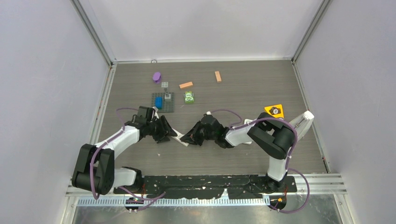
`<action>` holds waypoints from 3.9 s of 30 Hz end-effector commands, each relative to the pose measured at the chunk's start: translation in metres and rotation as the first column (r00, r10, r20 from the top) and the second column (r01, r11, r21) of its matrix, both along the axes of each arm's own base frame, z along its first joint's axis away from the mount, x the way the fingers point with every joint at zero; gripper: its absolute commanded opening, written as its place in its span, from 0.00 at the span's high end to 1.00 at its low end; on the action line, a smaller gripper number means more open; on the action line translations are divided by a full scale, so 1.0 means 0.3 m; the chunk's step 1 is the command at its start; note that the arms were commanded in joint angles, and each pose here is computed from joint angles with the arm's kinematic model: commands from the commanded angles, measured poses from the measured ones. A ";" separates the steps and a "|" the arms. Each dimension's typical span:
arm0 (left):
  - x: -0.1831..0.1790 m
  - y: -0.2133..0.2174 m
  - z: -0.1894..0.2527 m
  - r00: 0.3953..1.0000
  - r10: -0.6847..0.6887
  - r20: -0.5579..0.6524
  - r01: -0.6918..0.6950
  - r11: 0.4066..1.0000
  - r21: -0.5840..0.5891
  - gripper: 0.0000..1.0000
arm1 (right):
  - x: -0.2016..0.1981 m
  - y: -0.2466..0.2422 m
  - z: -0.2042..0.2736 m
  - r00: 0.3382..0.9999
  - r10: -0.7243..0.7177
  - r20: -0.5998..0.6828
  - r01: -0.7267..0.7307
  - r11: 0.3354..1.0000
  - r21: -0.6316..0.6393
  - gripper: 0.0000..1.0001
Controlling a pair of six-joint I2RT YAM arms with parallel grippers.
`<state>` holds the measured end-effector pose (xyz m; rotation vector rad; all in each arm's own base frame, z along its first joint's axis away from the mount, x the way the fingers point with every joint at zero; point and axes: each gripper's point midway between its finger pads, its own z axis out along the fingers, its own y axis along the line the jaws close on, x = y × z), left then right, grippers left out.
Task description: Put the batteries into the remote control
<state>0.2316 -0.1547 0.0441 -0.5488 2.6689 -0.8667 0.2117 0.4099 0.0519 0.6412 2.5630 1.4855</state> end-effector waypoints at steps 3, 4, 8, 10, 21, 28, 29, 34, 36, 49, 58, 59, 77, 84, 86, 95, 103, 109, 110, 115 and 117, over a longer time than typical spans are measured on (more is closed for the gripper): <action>0.041 -0.008 0.007 0.998 0.053 0.023 -0.052 0.998 -0.032 0.51 | 0.030 -0.004 -0.006 0.999 -0.036 0.031 0.036 0.999 -0.001 0.91; 0.043 -0.009 0.006 0.998 0.055 0.023 -0.054 0.998 -0.034 0.51 | 0.028 -0.004 -0.018 0.999 -0.034 0.021 0.034 0.999 -0.008 0.91; 0.041 -0.009 -0.005 0.998 0.058 0.013 -0.057 0.998 -0.034 0.51 | 0.007 0.001 -0.041 1.000 -0.015 -0.026 0.014 1.000 -0.014 0.91; 0.038 -0.010 -0.014 0.998 0.058 0.009 -0.058 0.998 -0.036 0.51 | 0.003 0.007 -0.036 0.999 -0.008 -0.040 0.008 1.000 0.001 0.90; 0.040 -0.010 -0.054 0.998 0.058 0.006 -0.058 0.998 -0.035 0.55 | -0.021 0.026 -0.023 0.995 0.016 -0.102 -0.012 0.999 0.039 0.90; 0.037 0.011 -0.067 0.996 0.085 0.012 -0.085 0.996 -0.005 0.63 | -0.028 0.035 -0.020 0.993 0.030 -0.115 -0.023 0.998 0.063 0.90; 0.037 0.015 -0.068 0.996 0.090 0.014 -0.090 0.996 0.002 0.65 | -0.028 0.036 -0.017 0.993 0.029 -0.117 -0.022 0.998 0.066 0.90; 0.019 0.042 -0.092 0.993 0.118 -0.003 -0.117 0.992 0.043 0.75 | -0.029 0.034 -0.020 0.991 0.025 -0.128 -0.017 0.998 0.064 0.89; 0.010 0.050 -0.101 0.991 0.132 -0.009 -0.131 0.990 0.052 0.78 | -0.028 0.032 -0.028 0.992 0.027 -0.124 -0.022 0.999 0.044 0.89; -0.001 0.058 -0.115 0.990 0.144 -0.015 -0.143 0.988 0.059 0.82 | -0.020 -0.013 -0.074 0.996 0.040 -0.080 -0.051 0.988 -0.145 0.79; -0.003 0.053 -0.118 0.990 0.139 -0.017 -0.138 0.989 0.052 0.80 | -0.010 -0.020 -0.024 0.998 0.008 -0.062 -0.015 0.992 -0.125 0.58; -0.003 0.052 -0.117 0.990 0.138 -0.017 -0.137 0.989 0.050 0.80 | -0.008 -0.020 -0.015 0.998 0.007 -0.058 -0.014 0.992 -0.122 0.57; 0.000 0.051 -0.118 0.990 0.139 -0.018 -0.138 0.989 0.050 0.78 | -0.027 -0.084 0.002 0.998 0.020 -0.052 -0.032 0.966 -0.255 0.50; -0.004 0.048 -0.124 0.990 0.136 -0.027 -0.135 0.990 0.045 0.77 | -0.030 -0.094 -0.033 0.998 0.009 -0.057 -0.025 0.958 -0.285 0.53; -0.004 0.048 -0.123 0.991 0.135 -0.026 -0.134 0.990 0.044 0.77 | -0.027 -0.094 -0.036 0.999 0.006 -0.053 -0.021 0.957 -0.288 0.55; -0.007 0.049 -0.126 0.991 0.134 -0.025 -0.133 0.990 0.046 0.76 | -0.032 -0.085 -0.075 0.997 0.021 -0.073 -0.044 0.944 -0.327 0.69; -0.015 0.056 -0.141 0.990 0.136 -0.035 -0.134 0.989 0.061 0.75 | -0.037 -0.066 -0.105 0.996 0.036 -0.086 -0.064 0.933 -0.355 0.74; -0.027 0.062 -0.158 0.988 0.145 -0.048 -0.142 0.988 0.068 0.81 | -0.037 -0.050 -0.131 0.995 0.039 -0.096 -0.074 0.918 -0.389 0.77; -0.031 0.064 -0.163 0.988 0.146 -0.050 -0.142 0.987 0.071 0.82 | -0.039 -0.050 -0.135 0.994 0.045 -0.097 -0.081 0.914 -0.397 0.78; -0.045 0.069 -0.185 0.986 0.150 -0.069 -0.144 0.986 0.079 0.87 | -0.037 -0.033 -0.157 0.992 0.075 -0.099 -0.113 0.880 -0.462 0.83; -0.049 0.071 -0.193 0.985 0.152 -0.078 -0.145 0.986 0.087 0.89 | -0.035 -0.033 -0.170 0.992 0.076 -0.101 -0.116 0.865 -0.487 0.83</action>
